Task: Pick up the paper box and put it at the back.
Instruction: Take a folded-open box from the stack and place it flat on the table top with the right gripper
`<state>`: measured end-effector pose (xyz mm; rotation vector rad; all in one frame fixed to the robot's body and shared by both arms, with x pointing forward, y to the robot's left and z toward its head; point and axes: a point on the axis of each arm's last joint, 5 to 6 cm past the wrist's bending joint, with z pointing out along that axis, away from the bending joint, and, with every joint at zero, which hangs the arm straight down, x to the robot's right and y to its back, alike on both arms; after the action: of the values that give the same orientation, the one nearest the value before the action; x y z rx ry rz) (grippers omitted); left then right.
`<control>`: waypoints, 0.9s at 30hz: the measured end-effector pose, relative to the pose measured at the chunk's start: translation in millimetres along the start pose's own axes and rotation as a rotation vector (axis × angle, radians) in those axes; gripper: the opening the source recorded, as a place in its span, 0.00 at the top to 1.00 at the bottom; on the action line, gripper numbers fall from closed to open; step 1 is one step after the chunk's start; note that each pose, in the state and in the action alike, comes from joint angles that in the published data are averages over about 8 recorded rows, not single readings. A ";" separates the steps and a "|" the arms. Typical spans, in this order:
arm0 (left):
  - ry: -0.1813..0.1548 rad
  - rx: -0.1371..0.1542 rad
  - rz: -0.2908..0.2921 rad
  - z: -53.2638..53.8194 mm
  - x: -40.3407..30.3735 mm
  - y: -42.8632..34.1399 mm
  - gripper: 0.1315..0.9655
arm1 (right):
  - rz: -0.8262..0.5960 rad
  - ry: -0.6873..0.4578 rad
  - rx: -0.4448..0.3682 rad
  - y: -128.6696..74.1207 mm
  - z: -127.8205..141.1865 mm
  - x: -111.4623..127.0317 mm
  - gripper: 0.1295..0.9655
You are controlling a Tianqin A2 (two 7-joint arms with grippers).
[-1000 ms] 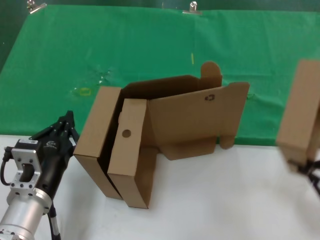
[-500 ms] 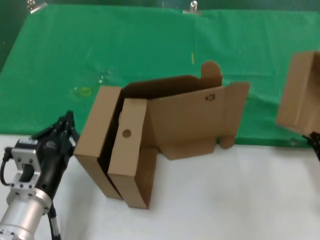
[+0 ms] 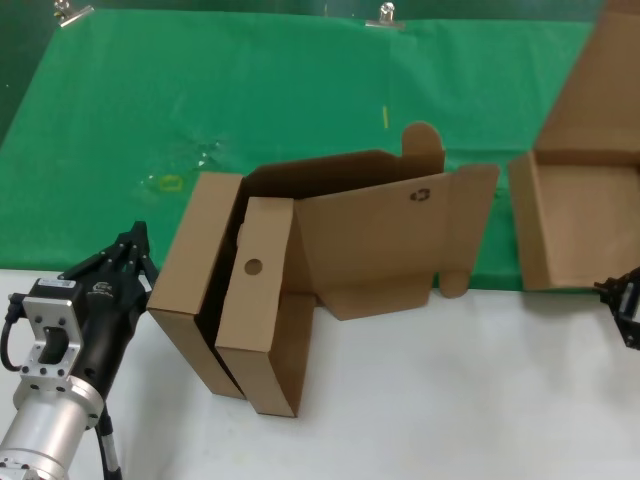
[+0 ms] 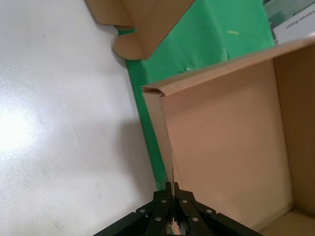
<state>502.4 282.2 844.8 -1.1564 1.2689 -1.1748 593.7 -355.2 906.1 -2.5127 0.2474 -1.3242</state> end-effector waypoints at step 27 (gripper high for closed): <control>0.000 0.000 0.000 0.0 0.0 0.0 0.99 | 0.147 0.042 -0.054 -28.5 7.1 2.9 0.98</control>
<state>502.4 282.2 844.8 -1.1564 1.2689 -1.1747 601.6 -327.8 914.0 -2.4589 0.4727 -1.3296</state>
